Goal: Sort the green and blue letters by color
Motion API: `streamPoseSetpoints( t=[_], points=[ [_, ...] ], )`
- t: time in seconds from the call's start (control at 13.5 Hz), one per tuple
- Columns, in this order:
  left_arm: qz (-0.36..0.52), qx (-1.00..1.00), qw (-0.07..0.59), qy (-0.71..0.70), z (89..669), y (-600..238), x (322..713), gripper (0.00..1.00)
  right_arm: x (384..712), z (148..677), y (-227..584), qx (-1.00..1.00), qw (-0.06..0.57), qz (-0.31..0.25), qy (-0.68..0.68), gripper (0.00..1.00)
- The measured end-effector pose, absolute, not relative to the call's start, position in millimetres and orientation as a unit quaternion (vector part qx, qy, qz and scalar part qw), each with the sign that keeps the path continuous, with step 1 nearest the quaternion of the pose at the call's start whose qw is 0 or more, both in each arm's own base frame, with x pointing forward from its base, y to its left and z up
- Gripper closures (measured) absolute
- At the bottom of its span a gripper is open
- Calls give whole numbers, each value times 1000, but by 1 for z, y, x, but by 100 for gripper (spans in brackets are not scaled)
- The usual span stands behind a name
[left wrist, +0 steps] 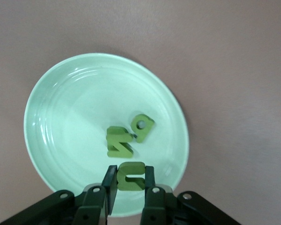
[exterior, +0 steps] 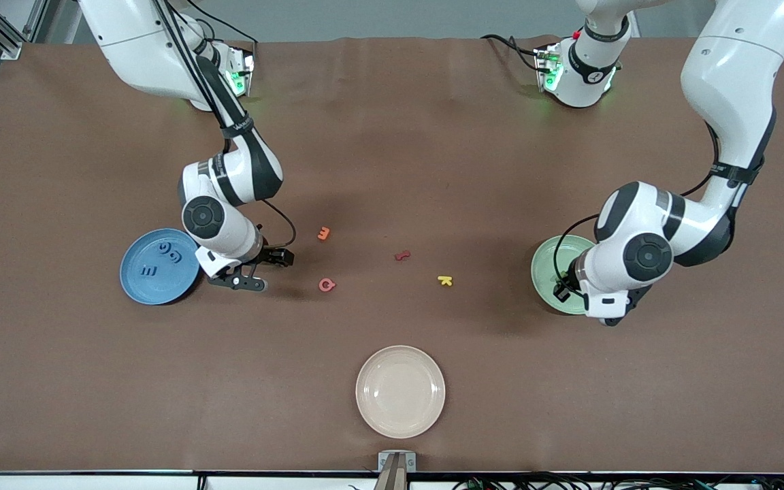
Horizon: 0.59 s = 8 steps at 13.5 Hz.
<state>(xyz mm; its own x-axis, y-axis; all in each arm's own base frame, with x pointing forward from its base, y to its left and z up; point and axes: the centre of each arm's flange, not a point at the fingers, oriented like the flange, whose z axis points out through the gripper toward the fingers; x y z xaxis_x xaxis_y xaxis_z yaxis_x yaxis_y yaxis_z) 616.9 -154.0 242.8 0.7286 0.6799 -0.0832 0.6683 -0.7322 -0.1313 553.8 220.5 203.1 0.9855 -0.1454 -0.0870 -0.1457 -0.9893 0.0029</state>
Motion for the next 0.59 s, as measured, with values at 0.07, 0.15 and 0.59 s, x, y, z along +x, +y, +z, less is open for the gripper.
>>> streamPoseSetpoints(
  t=[0.07,0.15,0.59],
  points=[
    [59,-930,46,-360,235,-151,612,73,554,200,222,-997,2,40,72,3],
    [57,-930,45,-359,230,-147,610,73,553,196,223,-997,2,39,71,3],
    [55,-930,44,-360,226,-142,609,73,547,188,236,-996,7,46,75,36]
  ],
)
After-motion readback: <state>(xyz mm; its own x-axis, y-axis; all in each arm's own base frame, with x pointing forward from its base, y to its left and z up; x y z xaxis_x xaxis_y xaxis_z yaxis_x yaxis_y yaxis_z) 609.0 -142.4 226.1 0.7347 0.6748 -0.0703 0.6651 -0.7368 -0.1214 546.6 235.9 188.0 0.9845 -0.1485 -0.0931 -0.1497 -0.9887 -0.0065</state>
